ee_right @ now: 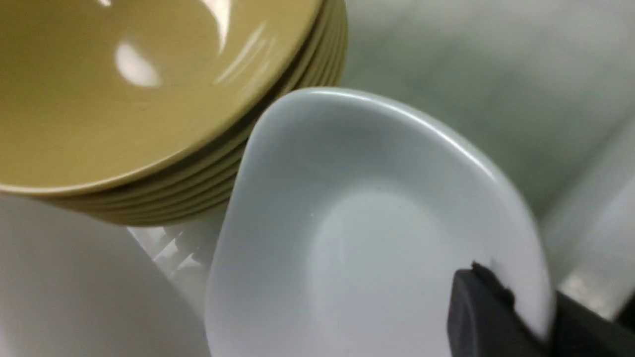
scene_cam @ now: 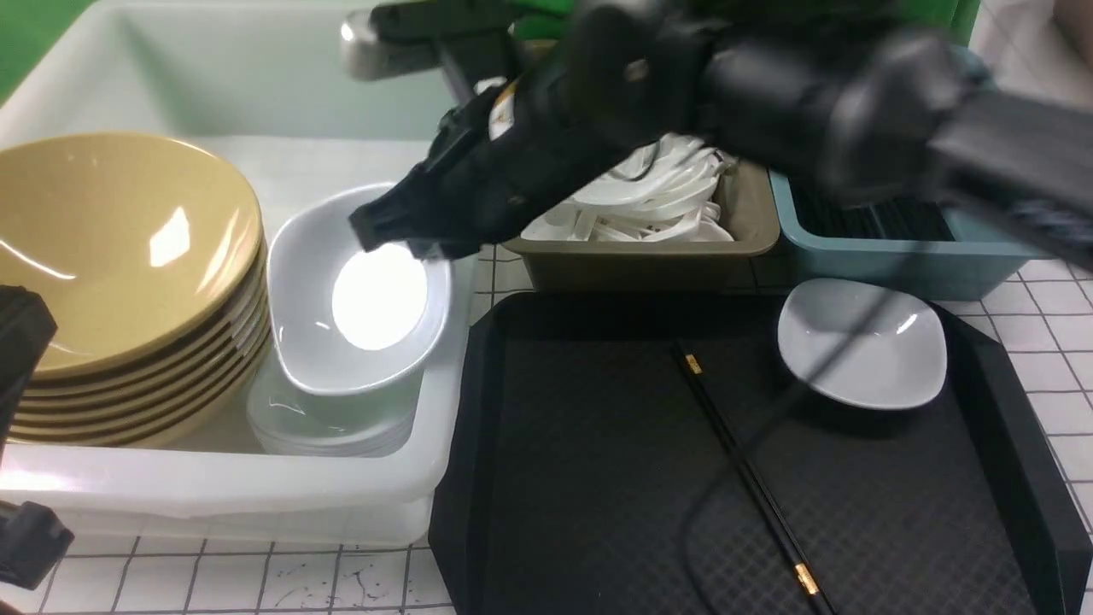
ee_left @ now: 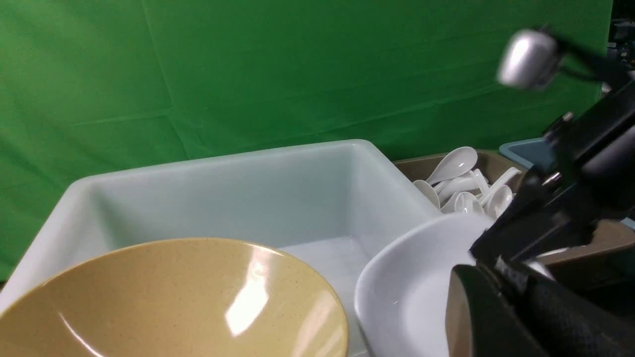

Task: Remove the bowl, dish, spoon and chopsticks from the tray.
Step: Use the right arm to put the plate into the large storage box on the left, then use the right arm to grab the plate, then use the right arm to put the plate into the large storage box on the left, then use the right arm to grab a chopstick

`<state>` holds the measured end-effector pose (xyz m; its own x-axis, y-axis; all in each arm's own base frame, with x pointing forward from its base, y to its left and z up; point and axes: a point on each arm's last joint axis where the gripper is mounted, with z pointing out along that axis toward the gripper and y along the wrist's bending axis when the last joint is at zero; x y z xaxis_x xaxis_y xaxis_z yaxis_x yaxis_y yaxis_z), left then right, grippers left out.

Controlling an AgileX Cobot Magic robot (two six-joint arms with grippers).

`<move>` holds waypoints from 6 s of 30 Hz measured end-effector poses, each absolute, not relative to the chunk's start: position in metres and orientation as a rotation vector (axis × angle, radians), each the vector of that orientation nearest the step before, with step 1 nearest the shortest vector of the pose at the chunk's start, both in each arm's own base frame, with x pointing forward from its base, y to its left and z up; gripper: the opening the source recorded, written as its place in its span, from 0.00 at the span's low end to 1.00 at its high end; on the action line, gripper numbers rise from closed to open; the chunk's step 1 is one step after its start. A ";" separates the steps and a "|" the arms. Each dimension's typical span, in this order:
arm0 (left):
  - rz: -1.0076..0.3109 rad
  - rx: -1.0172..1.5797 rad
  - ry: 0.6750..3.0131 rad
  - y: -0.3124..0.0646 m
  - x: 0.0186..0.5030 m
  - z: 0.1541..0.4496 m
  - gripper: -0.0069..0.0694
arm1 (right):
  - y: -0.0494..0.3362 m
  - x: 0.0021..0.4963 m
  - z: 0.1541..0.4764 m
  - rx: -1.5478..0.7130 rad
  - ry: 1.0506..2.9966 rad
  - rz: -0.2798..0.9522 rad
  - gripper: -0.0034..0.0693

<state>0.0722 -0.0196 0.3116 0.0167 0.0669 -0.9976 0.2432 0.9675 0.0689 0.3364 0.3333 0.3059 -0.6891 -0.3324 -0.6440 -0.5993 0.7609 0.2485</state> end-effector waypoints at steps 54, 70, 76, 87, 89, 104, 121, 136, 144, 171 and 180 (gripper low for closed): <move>-0.145 0.249 1.590 -0.020 0.072 0.296 0.08 | 0.038 0.329 0.162 0.346 2.695 0.239 0.74; -0.136 0.227 1.563 -0.018 0.073 0.296 0.08 | 0.078 0.302 0.246 -0.091 2.490 0.347 0.14; -0.137 0.222 1.557 -0.018 0.073 0.297 0.08 | 0.153 0.269 0.320 -0.376 2.206 0.593 0.14; -0.137 0.222 1.557 -0.018 0.073 0.297 0.08 | 0.294 0.279 0.300 -0.567 2.038 0.757 0.16; -0.137 0.222 1.557 -0.018 0.073 0.297 0.08 | 0.304 0.287 0.288 -0.564 2.084 0.769 0.18; -0.142 0.230 1.573 -0.019 0.073 0.295 0.08 | 0.267 0.291 0.299 -0.911 2.278 0.533 0.52; -0.142 0.228 1.577 -0.019 0.074 0.293 0.08 | 0.149 0.239 0.181 -0.723 2.874 0.070 0.52; -0.142 0.227 1.578 -0.019 0.074 0.292 0.08 | 0.154 0.250 0.159 -0.779 2.838 0.038 0.44; -0.142 0.228 1.580 -0.019 0.074 0.292 0.08 | 0.154 0.250 0.161 -0.899 2.793 0.031 0.13; -0.140 0.225 1.574 -0.019 0.074 0.293 0.08 | 0.130 0.233 0.237 -0.890 2.567 -0.054 0.10; -0.146 0.228 1.584 -0.019 0.074 0.292 0.08 | 0.125 0.310 0.207 -0.702 2.685 -0.094 0.36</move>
<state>0.0738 -0.0189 0.2919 -0.0154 0.0545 -0.9984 0.2354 0.9706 0.0493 0.3096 0.1247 0.2072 -0.8106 -0.4846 -0.3287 -0.4605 0.8743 -0.1533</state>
